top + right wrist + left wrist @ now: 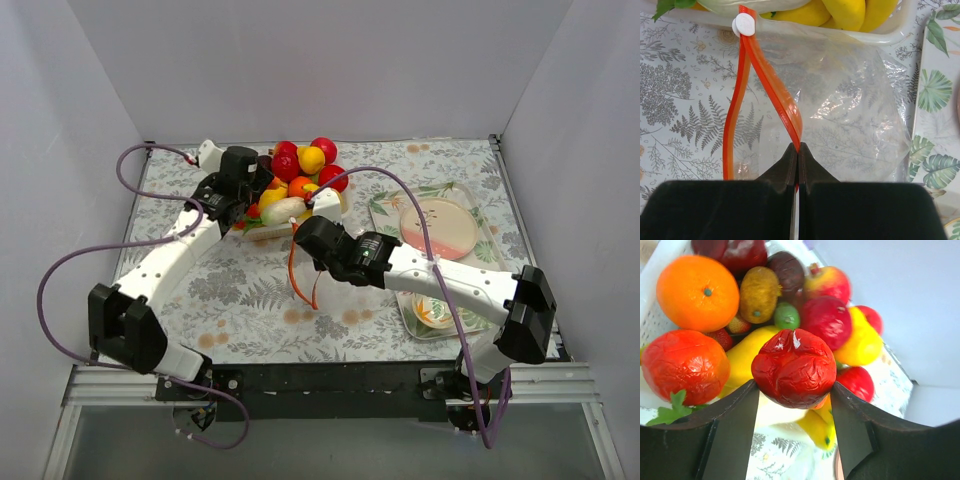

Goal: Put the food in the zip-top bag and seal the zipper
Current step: Place the fake fruit in the zipper food storage bag.

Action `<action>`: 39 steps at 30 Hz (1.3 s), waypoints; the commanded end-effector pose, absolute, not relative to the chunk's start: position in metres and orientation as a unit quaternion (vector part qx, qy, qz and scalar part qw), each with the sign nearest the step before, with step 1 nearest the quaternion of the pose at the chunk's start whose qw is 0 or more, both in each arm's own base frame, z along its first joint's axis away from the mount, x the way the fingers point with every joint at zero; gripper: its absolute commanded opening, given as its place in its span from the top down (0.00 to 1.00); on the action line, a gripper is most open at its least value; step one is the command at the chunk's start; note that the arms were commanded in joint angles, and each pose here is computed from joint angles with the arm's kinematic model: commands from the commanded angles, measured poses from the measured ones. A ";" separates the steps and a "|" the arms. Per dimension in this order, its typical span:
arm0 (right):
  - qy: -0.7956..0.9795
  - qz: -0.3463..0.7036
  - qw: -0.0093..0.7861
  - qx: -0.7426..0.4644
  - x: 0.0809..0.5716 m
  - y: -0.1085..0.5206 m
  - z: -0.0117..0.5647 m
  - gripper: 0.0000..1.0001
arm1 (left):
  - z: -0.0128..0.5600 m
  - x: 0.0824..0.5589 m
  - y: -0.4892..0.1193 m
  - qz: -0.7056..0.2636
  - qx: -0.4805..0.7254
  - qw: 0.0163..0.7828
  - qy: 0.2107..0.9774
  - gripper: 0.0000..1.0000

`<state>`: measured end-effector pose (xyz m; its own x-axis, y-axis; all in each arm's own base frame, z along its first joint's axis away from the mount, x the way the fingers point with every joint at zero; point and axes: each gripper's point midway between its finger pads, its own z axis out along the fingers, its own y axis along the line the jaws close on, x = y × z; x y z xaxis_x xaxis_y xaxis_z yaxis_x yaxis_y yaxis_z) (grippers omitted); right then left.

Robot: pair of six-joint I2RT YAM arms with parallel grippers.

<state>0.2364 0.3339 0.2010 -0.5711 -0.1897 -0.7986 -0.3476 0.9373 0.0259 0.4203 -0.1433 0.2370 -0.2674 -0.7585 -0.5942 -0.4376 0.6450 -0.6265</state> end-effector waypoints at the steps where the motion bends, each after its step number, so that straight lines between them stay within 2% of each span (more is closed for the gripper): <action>1: 0.870 0.102 0.463 -0.136 0.248 0.343 0.221 0.99 | 0.272 0.392 -0.137 -0.191 -0.322 0.495 0.784 0.74; 6: 0.870 0.114 0.459 -0.142 0.248 0.350 0.224 0.99 | 0.243 0.320 -0.144 -0.231 -0.233 0.449 0.831 0.73; 9: 0.869 0.121 0.459 -0.141 0.248 0.353 0.227 0.99 | 0.229 0.284 -0.145 -0.250 -0.195 0.426 0.847 0.68; 15: 0.870 0.125 0.455 -0.139 0.249 0.358 0.226 0.99 | 0.220 0.255 -0.178 -0.313 -0.160 0.383 0.854 0.68; 21: 0.872 0.120 0.455 -0.137 0.253 0.362 0.229 0.99 | 0.214 0.250 -0.211 -0.313 -0.136 0.368 0.865 0.66; 22: 0.871 0.119 0.456 -0.137 0.253 0.362 0.231 0.99 | 0.212 0.249 -0.213 -0.312 -0.133 0.367 0.866 0.64; 23: 0.871 0.118 0.458 -0.135 0.254 0.361 0.232 0.99 | 0.208 0.250 -0.216 -0.310 -0.131 0.364 0.869 0.57; 24: 0.870 0.118 0.459 -0.135 0.254 0.361 0.234 0.99 | 0.206 0.250 -0.219 -0.310 -0.128 0.360 0.870 0.45; 26: 0.868 0.122 0.463 -0.132 0.254 0.360 0.240 0.99 | 0.206 0.251 -0.223 -0.312 -0.121 0.362 0.870 0.41; 27: 0.868 0.121 0.463 -0.133 0.254 0.360 0.240 0.99 | 0.209 0.253 -0.223 -0.314 -0.121 0.365 0.868 0.30; 28: 0.868 0.121 0.462 -0.133 0.253 0.359 0.240 0.99 | 0.212 0.253 -0.223 -0.314 -0.122 0.368 0.866 0.24; 30: 0.868 0.119 0.463 -0.132 0.253 0.356 0.240 0.99 | 0.225 0.255 -0.224 -0.326 -0.118 0.382 0.857 0.21; 33: 0.871 0.116 0.460 -0.128 0.252 0.352 0.235 0.99 | 0.239 0.257 -0.226 -0.336 -0.113 0.391 0.850 0.10; 39: 0.874 0.107 0.458 -0.123 0.250 0.336 0.230 0.99 | 0.257 0.263 -0.214 -0.318 -0.131 0.416 0.842 0.08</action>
<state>0.2503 0.3488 0.2121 -0.5687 -0.1781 -0.8031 -0.3436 0.9384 0.0353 0.2561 -0.2216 0.2173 -0.6957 -0.4429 -0.5656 0.0170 0.7770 -0.6293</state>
